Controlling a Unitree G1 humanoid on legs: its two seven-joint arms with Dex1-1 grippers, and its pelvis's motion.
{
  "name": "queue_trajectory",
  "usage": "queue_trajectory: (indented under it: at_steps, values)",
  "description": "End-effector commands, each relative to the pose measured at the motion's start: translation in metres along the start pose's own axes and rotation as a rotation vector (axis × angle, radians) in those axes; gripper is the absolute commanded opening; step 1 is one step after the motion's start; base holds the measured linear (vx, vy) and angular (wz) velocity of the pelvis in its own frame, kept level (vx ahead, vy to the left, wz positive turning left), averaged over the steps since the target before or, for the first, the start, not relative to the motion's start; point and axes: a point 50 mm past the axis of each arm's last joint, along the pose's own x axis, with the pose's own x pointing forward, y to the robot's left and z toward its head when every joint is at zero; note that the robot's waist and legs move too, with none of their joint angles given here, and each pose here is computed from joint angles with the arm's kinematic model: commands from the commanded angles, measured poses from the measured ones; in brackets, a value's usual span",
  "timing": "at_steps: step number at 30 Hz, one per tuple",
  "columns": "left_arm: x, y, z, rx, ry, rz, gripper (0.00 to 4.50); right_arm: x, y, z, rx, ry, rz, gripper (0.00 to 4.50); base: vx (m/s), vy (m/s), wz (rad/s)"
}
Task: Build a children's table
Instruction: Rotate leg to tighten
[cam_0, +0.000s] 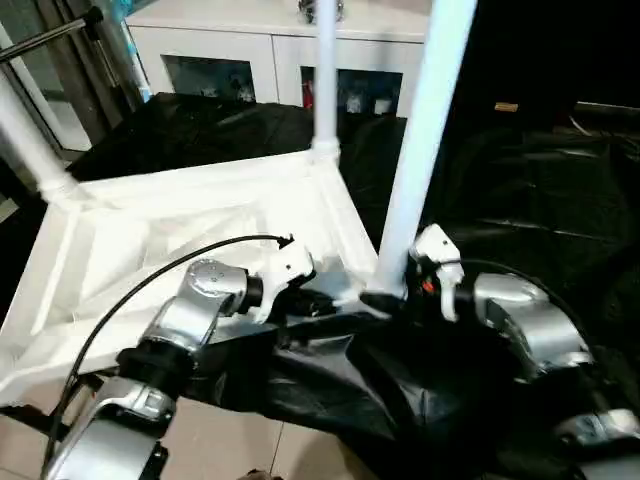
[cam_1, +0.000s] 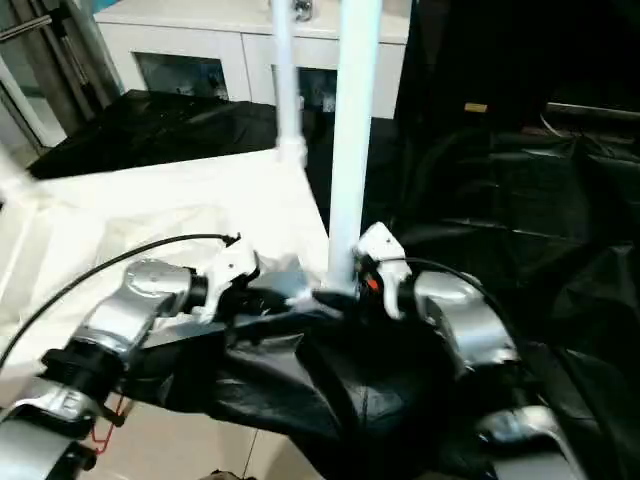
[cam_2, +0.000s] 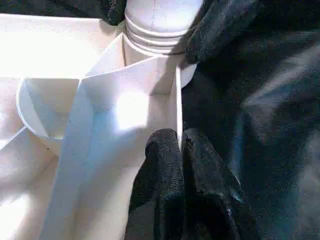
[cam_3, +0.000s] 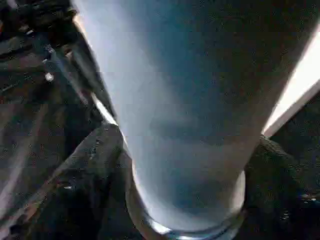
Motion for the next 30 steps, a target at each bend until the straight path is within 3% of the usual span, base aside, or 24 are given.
queue_trajectory:
  at_steps: [1, 7, 12, 15, 22, 26, 29, 30]
  values:
    - [0.012, -0.012, 0.005, 0.03, -0.013, -0.129, 0.0, 0.011, 0.018, -0.004, 0.018, 0.017, 0.138, 3.33, 0.0, 0.0, 0.0]
    - [0.011, -0.014, 0.005, 0.026, -0.011, -0.165, 0.0, 0.012, 0.025, -0.007, 0.023, 0.022, 0.187, 2.79, 0.0, 0.0, 0.0]
    - [0.013, -0.013, 0.006, 0.031, -0.017, -0.142, 0.0, 0.016, 0.029, -0.01, 0.041, 0.02, 0.177, 2.67, 0.0, 0.0, 0.0]
    - [0.017, -0.009, 0.007, 0.024, -0.025, -0.088, 0.0, 0.023, 0.026, -0.013, 0.057, 0.01, 0.096, 2.65, 0.0, 0.0, 0.0]
    - [0.033, 0.01, 0.022, -0.037, -0.082, 0.143, 0.0, 0.048, 0.006, -0.021, 0.173, 0.028, -0.259, 2.64, 0.0, 0.0, 0.0]
    - [0.05, 0.013, 0.031, -0.054, -0.081, 0.235, 0.0, 0.071, 0.003, -0.012, 0.276, -0.014, -0.411, 2.64, 0.0, 0.0, 0.0]
    - [0.059, 0.01, 0.037, -0.057, -0.1, 0.237, 0.0, 0.081, 0.004, -0.003, 0.285, -0.046, -0.45, 2.64, 0.0, 0.0, 0.0]
    - [0.061, 0.009, 0.039, -0.054, -0.105, 0.226, 0.0, 0.083, 0.005, 0.0, 0.293, -0.065, -0.445, 2.99, 0.0, 0.0, 0.0]
